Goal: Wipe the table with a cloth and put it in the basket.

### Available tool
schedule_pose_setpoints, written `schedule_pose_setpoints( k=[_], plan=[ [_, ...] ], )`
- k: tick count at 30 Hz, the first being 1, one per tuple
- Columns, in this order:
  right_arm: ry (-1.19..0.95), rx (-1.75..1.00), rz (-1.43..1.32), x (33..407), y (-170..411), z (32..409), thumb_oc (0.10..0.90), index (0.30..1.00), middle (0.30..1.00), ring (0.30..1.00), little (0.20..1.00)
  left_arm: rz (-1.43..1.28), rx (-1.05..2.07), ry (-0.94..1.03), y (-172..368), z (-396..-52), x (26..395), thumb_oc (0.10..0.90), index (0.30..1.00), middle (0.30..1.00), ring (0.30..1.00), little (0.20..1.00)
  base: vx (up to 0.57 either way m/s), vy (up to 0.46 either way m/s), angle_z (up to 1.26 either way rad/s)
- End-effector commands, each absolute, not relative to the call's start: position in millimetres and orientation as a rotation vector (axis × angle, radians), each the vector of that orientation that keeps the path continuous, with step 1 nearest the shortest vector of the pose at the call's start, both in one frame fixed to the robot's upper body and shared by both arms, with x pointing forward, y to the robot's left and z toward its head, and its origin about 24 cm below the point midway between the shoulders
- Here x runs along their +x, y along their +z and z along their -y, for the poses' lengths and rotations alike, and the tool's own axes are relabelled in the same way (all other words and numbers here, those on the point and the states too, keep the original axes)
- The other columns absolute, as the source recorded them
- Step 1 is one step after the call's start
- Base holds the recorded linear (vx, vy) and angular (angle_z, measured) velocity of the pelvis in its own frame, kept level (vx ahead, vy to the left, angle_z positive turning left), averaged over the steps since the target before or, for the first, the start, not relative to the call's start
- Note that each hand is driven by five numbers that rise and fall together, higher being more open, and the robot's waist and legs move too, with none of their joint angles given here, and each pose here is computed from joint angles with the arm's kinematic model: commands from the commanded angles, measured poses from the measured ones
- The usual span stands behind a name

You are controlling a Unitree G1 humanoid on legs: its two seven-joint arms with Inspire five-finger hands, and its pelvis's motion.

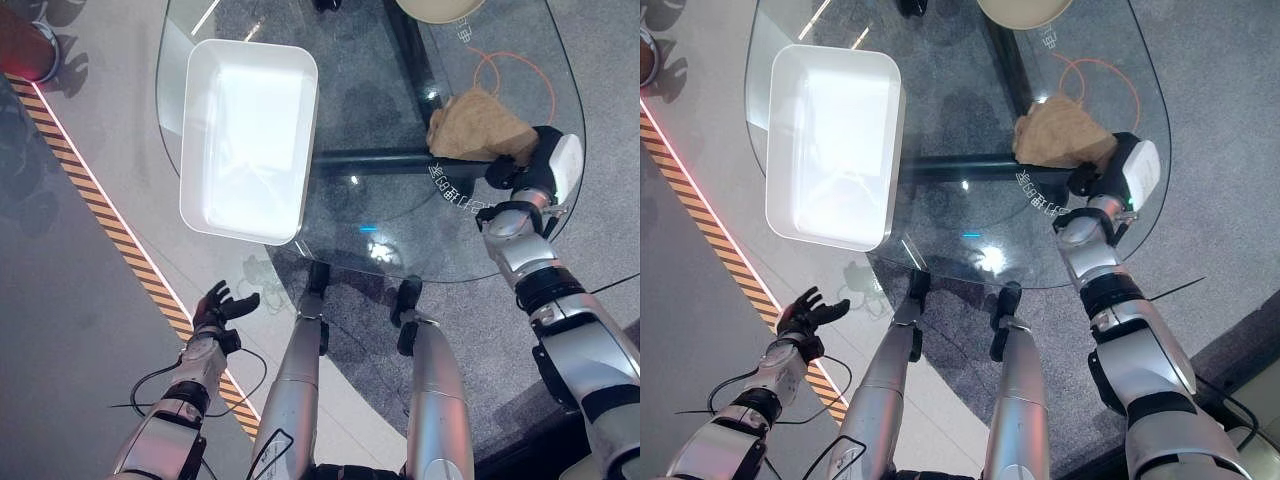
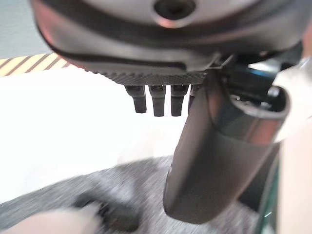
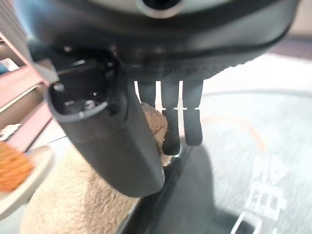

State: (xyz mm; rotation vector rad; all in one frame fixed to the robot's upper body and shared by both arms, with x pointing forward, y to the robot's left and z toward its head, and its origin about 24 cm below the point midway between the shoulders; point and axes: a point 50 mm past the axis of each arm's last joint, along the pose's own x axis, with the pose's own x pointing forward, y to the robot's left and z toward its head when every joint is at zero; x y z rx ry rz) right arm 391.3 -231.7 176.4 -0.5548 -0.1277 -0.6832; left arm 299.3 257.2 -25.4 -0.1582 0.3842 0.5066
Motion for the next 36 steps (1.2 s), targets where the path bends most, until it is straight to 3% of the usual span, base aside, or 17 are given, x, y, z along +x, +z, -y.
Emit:
schedule_pose_setpoints(
  k=[1,7,16,23,26,36],
  plan=[
    [-0.706,-0.465,0.37,384,215,228,0.1,0.3,0.3,0.3,0.2,-0.235,-0.149,0.801,-5,-299,288,0.8,0.9,0.9,0.9,0.9,0.0,0.0,0.0],
    [-0.642,-0.367,0.416,379,210,207,0.1,0.3,0.3,0.3,0.2,-0.02,-0.193,0.996,33,-313,296,0.8,0.9,0.9,0.9,0.9,0.0,-0.021,0.0],
    [-0.572,-0.287,0.501,367,217,187,0.1,0.3,0.3,0.3,0.2,0.228,-0.353,0.998,71,-320,303,0.8,0.9,0.9,0.9,0.9,0.0,0.001,-0.01],
    [-0.527,-0.239,0.583,355,225,179,0.1,0.3,0.3,0.3,0.2,0.425,-0.482,0.789,110,-307,315,0.8,0.9,0.9,0.9,0.9,0.0,0.001,0.0],
    [-0.5,-0.219,0.643,346,231,175,0.1,0.3,0.3,0.3,0.2,0.498,-0.528,0.586,133,-280,325,0.8,0.9,0.9,0.9,0.9,0.0,0.0,0.0],
    [-0.439,-0.151,0.774,323,240,164,0.1,0.3,0.3,0.3,0.2,0.55,-0.58,0.227,152,-219,327,0.8,0.9,0.9,0.9,0.9,0.0,0.0,0.0]
  ],
)
